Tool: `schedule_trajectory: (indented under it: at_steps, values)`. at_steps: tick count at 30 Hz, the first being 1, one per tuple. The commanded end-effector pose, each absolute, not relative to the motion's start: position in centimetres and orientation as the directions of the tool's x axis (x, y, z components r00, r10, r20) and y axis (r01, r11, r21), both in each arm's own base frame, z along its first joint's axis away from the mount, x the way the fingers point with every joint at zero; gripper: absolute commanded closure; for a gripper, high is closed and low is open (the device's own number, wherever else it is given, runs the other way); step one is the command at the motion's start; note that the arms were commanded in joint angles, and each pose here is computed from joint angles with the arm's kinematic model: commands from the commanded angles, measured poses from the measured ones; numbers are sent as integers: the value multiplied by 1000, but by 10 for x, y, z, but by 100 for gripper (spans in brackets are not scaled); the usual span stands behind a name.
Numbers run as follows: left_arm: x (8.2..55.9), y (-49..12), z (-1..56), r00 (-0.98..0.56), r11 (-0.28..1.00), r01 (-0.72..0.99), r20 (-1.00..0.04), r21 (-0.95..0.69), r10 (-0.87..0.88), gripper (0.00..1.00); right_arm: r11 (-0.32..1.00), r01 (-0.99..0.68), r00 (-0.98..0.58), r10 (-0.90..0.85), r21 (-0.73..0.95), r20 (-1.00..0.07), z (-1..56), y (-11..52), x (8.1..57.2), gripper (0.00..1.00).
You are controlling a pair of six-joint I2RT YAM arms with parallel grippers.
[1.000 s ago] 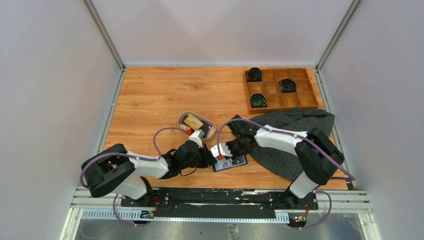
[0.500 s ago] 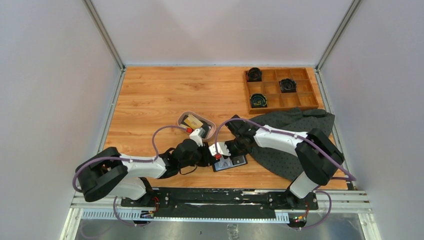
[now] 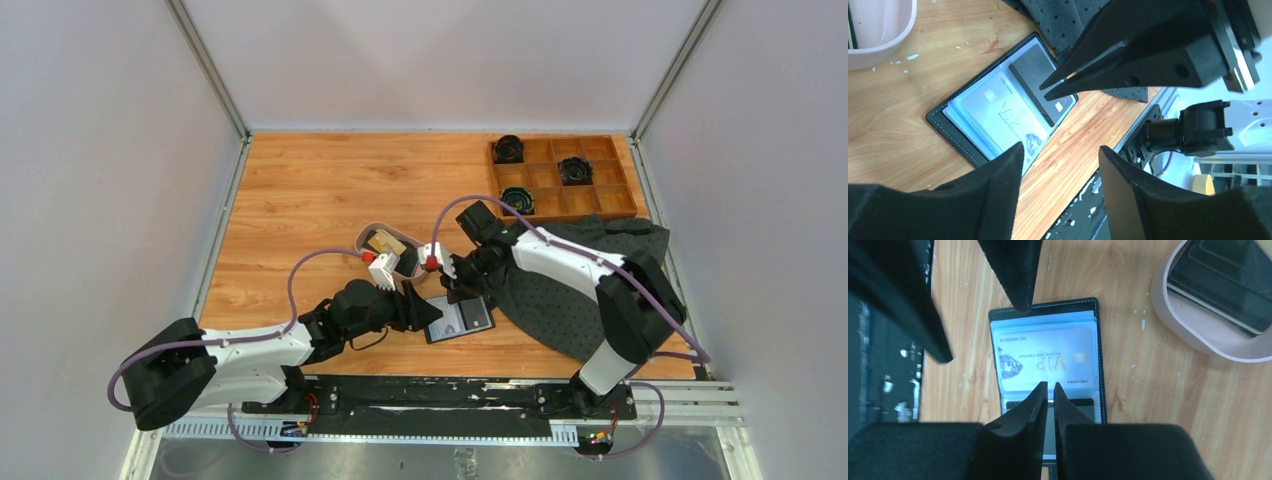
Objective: Put the credit cards into the card holder
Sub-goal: Insert the credit card into the card holder.
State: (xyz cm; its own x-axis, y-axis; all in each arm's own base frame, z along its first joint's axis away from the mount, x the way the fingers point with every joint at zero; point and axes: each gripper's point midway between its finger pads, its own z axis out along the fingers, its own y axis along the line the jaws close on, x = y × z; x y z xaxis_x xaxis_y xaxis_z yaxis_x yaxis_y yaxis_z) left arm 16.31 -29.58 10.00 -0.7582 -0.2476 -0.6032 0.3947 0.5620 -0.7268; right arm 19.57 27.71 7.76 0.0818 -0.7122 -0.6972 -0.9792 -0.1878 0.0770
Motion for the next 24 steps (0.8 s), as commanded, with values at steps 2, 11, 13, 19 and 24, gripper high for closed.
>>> schedule_trajectory:
  at_steps: [2,11,13,19,24]
  values:
    - [165,-286,96,-751,575,375,-602,-727,-271,38,3,-902,-276,-774,432,-570,67,277,179,89]
    - [162,-288,91,-769,576,363,-585,-732,-258,46,85,-891,-321,-814,447,-484,51,267,189,92]
    - [162,-291,89,-777,576,365,-580,-732,-245,49,88,-896,-312,-822,435,-477,50,264,191,92]
    - [162,-295,81,-795,589,352,-565,-727,-223,55,105,-887,-320,-842,450,-435,39,259,191,93]
    - [162,-297,71,-809,606,338,-551,-720,-204,55,119,-875,-338,-844,469,-417,33,259,191,93]
